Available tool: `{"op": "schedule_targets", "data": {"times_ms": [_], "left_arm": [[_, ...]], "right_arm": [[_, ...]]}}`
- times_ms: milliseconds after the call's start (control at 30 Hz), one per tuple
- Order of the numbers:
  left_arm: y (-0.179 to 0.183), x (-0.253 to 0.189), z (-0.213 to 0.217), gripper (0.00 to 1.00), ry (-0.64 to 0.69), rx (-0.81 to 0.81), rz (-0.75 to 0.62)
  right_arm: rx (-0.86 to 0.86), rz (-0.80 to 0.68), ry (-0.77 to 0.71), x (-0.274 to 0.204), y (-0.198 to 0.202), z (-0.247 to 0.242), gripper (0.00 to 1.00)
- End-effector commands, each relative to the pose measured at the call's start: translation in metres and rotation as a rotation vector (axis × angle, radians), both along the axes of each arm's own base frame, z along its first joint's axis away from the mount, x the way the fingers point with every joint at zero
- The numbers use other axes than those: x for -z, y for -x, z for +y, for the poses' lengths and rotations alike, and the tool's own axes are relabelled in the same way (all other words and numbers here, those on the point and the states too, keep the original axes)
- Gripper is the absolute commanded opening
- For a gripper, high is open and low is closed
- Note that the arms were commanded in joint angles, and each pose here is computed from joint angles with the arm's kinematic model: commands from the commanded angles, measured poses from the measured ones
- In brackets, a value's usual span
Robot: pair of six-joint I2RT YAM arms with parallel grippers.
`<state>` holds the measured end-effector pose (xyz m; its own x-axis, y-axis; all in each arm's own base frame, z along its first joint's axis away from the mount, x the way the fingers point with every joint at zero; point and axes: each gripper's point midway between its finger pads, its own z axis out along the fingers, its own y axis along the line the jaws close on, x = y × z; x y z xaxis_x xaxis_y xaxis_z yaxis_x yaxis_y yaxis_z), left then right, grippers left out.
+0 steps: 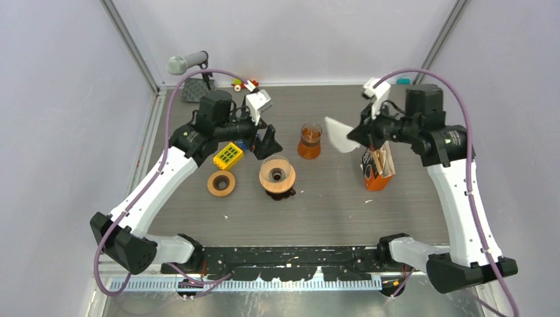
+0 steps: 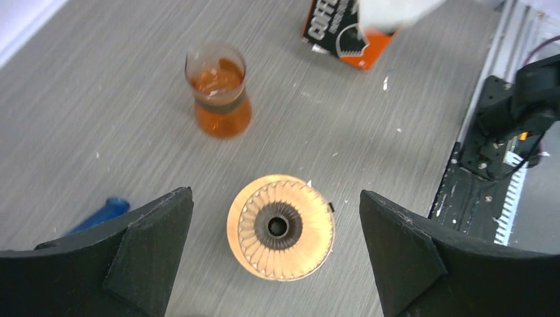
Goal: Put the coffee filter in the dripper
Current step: Pick up the coffee filter from the coffee filter holder.
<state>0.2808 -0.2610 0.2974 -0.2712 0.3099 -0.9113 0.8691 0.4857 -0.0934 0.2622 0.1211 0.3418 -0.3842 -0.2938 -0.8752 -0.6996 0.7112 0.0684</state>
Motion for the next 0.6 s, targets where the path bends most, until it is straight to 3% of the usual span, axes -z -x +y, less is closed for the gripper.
{"op": "schedule_targets", "data": {"times_ms": [0,333,567], "left_arm": [[0.021,-0.042,-0.017,0.99,0.064,0.167,-0.090],[0.065,-0.047,-0.028,0.95,0.021,0.406,-0.184],[0.088,-0.026,-0.044,0.84,0.021,0.549,-0.083]], "right_arm": [[-0.281,-0.097,-0.036,-0.014,0.026,0.055,0.00],[-0.636,-0.041,-0.016,0.016,0.063,0.122,0.00],[-0.714,-0.038,-0.046,0.016,0.077,0.138,0.00]]}}
